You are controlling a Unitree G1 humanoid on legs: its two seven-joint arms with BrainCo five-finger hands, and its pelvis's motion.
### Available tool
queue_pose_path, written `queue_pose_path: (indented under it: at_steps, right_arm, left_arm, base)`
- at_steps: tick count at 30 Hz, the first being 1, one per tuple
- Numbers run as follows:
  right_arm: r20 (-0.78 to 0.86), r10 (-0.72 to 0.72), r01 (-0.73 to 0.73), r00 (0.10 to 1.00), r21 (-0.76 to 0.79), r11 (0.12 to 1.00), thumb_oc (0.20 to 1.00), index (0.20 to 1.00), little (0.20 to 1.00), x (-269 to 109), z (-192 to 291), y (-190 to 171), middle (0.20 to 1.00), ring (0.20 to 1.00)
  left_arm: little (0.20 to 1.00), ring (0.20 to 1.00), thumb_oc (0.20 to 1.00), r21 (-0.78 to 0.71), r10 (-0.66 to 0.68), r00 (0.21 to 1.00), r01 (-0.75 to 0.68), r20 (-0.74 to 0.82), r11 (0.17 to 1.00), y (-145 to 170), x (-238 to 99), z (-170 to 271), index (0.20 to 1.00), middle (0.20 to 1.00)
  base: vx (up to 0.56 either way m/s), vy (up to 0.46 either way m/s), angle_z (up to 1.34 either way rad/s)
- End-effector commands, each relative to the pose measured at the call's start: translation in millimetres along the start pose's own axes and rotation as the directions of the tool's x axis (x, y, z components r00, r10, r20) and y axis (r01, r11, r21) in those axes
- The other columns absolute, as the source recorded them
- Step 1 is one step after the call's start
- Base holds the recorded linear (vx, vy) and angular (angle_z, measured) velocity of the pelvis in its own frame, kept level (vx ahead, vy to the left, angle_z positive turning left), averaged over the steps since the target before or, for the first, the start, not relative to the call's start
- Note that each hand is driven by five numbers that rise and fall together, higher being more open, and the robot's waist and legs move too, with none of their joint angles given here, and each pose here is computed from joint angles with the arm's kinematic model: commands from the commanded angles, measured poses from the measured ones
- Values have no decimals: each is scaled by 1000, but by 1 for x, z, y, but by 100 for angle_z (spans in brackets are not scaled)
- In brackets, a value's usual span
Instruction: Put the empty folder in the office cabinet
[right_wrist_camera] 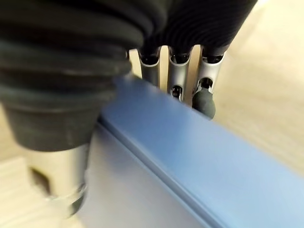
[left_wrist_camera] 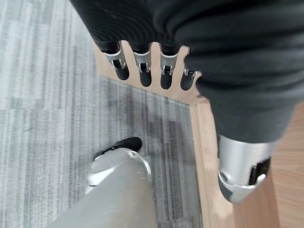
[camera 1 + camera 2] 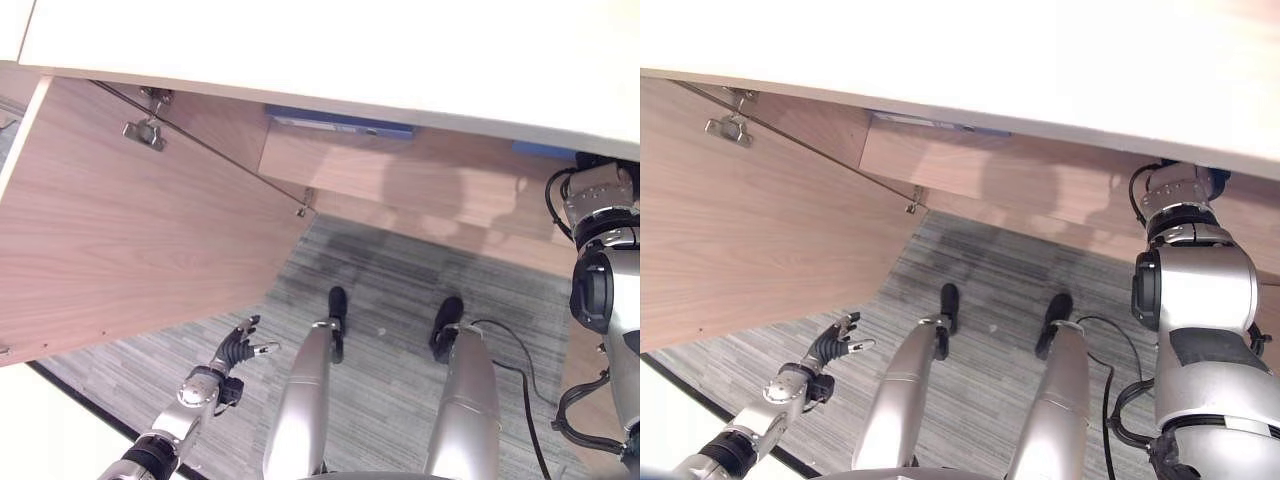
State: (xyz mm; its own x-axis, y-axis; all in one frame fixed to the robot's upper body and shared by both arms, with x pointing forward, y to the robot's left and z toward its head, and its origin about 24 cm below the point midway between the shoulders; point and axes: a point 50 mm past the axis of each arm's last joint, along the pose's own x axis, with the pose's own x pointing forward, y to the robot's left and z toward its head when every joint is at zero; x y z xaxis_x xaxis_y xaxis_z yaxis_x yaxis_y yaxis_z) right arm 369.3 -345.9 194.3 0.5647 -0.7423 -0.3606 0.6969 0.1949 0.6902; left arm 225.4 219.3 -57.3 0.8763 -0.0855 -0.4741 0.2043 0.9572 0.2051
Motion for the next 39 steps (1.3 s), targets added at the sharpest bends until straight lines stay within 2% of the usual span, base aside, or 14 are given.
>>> queue_pose_path:
  at_steps: [1, 5, 14, 19, 20, 21, 22, 24, 29, 33, 39]
  right_arm:
    - [-48, -215, 216, 975, 31, 976, 1000, 1000, 1000, 8, 1, -31, 1000, 1000]
    - [-47, -255, 257, 966, 30, 966, 1000, 1000, 1000, 6, -3, -31, 1000, 1000]
    - [-49, -250, 249, 967, -16, 968, 1000, 1000, 1000, 3, -12, -27, 1000, 1000]
    - [-6, -148, 148, 989, -34, 988, 1000, 1000, 1000, -2, 2, -3, 1000, 1000]
    - [37, -61, 64, 997, -77, 995, 1000, 1000, 1000, -7, 13, 14, 1000, 1000]
    - [38, -58, 61, 998, -80, 995, 1000, 1000, 1000, -8, 14, 15, 1000, 1000]
    - [86, 51, -38, 995, -140, 989, 1000, 1000, 1000, -16, 28, 35, 1000, 1000]
    - [165, 146, -109, 975, -215, 970, 1000, 1000, 1000, -24, 52, 53, 1000, 1000]
    - [262, 250, -169, 932, -295, 940, 1000, 1000, 1000, -38, 81, 74, 1000, 1000]
    - [282, 275, -179, 919, -324, 929, 1000, 1000, 1000, -40, 87, 76, 1000, 1000]
    - [222, 255, -169, 941, -345, 923, 1000, 1000, 1000, -30, 69, 65, 1000, 1000]
  left_arm:
    - [1000, 1000, 1000, 76, 46, 999, -48, 28, 996, 16, 2, 8, 1000, 1000]
    - [1000, 1000, 1000, 70, 52, 998, -53, 22, 996, 16, 1, 5, 1000, 1000]
    - [1000, 1000, 1000, 47, 47, 999, -48, 25, 998, 14, 2, 5, 1000, 1000]
    - [1000, 1000, 1000, 32, 51, 998, -52, 34, 998, 18, 2, 8, 1000, 1000]
    - [1000, 1000, 1000, 27, 51, 998, -52, 30, 998, 20, 1, 8, 1000, 1000]
    - [1000, 1000, 1000, 24, 50, 998, -51, 32, 998, 20, 1, 8, 1000, 1000]
    - [1000, 1000, 1000, 17, 52, 998, -52, 21, 999, 21, 0, 6, 1000, 1000]
    - [1000, 1000, 1000, 6, 61, 998, -61, 7, 998, 23, 0, 3, 1000, 1000]
    - [1000, 1000, 1000, -7, 55, 998, -55, -5, 998, 22, -1, 0, 1000, 1000]
    - [1000, 1000, 1000, 1, 40, 999, -40, -7, 999, 19, 0, 0, 1000, 1000]
    - [1000, 1000, 1000, -7, 46, 999, -46, -4, 999, 18, 3, 2, 1000, 1000]
  base:
    - [18, 10, 5]
    - [7, 2, 3]
    - [0, 0, 1]
    - [0, 0, 0]
    - [0, 0, 0]
    - [0, 0, 0]
    - [0, 0, 0]
    - [0, 0, 0]
    - [1, 0, -1]
    - [1, 1, -1]
    - [0, 0, 0]
